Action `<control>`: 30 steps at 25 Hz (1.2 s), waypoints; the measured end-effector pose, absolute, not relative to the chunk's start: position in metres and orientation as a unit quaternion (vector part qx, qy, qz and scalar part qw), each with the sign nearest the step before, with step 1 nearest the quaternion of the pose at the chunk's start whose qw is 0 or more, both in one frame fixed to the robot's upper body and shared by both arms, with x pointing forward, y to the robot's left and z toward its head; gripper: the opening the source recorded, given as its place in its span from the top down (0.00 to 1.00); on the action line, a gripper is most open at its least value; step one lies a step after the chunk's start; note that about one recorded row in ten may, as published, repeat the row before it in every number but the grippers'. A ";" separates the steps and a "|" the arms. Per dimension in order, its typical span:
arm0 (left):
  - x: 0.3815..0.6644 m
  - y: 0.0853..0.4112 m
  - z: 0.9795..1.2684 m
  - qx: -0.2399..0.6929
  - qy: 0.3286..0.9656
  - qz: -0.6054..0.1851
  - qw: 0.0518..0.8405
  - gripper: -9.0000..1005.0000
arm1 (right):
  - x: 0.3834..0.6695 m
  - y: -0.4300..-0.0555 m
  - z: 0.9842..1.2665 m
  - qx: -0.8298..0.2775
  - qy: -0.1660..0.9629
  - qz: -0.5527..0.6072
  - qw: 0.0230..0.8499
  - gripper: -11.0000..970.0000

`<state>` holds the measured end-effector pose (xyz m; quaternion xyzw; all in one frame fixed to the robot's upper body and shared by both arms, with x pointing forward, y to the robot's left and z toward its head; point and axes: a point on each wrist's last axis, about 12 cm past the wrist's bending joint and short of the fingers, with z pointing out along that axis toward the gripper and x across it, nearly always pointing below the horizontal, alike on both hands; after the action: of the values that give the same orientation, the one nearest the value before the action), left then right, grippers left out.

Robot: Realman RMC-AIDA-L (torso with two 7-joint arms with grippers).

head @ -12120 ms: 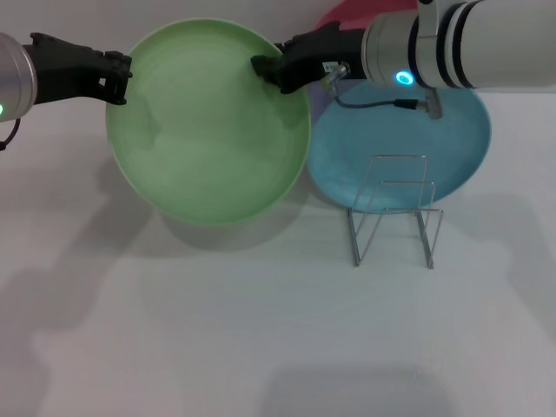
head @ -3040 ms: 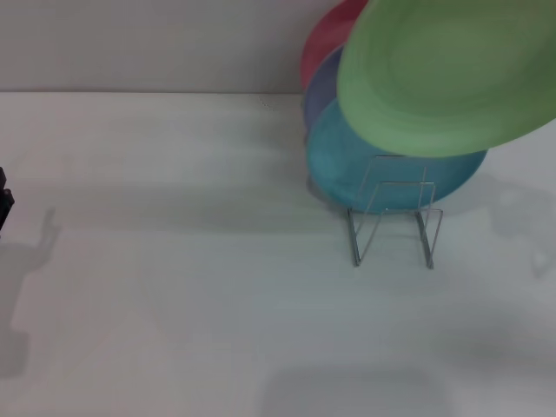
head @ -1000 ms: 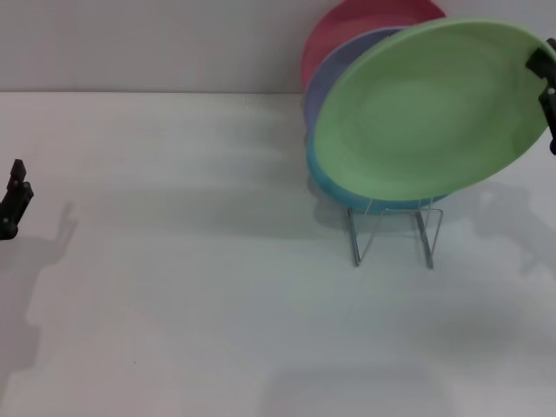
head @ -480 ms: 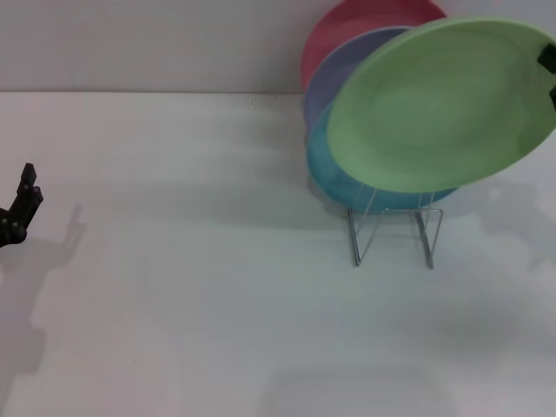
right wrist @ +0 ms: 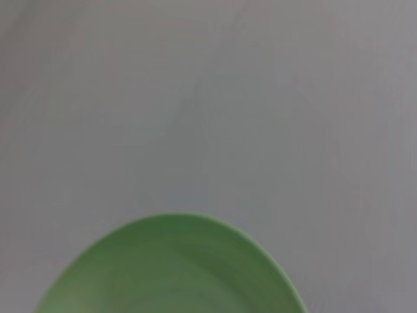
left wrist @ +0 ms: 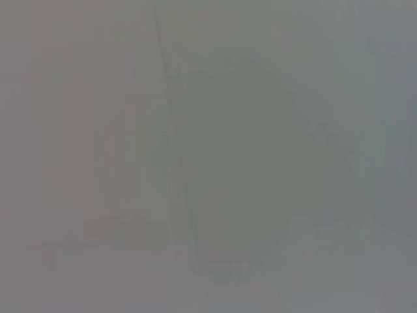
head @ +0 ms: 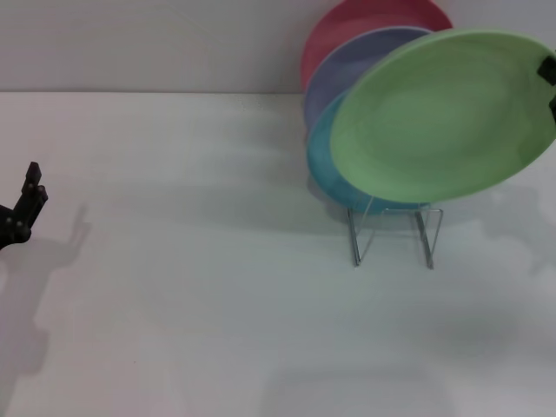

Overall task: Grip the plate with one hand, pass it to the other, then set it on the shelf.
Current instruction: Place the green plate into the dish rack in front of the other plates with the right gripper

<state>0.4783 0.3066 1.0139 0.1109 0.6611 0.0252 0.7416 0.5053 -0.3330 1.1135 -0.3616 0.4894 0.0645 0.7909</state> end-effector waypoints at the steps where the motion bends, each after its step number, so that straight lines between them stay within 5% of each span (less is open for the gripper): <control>1: 0.478 0.307 1.014 0.111 0.661 0.025 0.742 0.20 | 0.505 -0.333 1.112 -0.362 0.491 0.063 0.790 0.95; 30: 0.475 0.303 1.017 0.116 0.649 0.017 0.752 0.20 | 0.505 -0.326 1.090 -0.359 0.527 0.067 0.767 0.95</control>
<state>0.4754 0.3029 1.0165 0.1159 0.6492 0.0174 0.7515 0.5048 -0.3262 1.0900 -0.3587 0.5272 0.0669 0.7674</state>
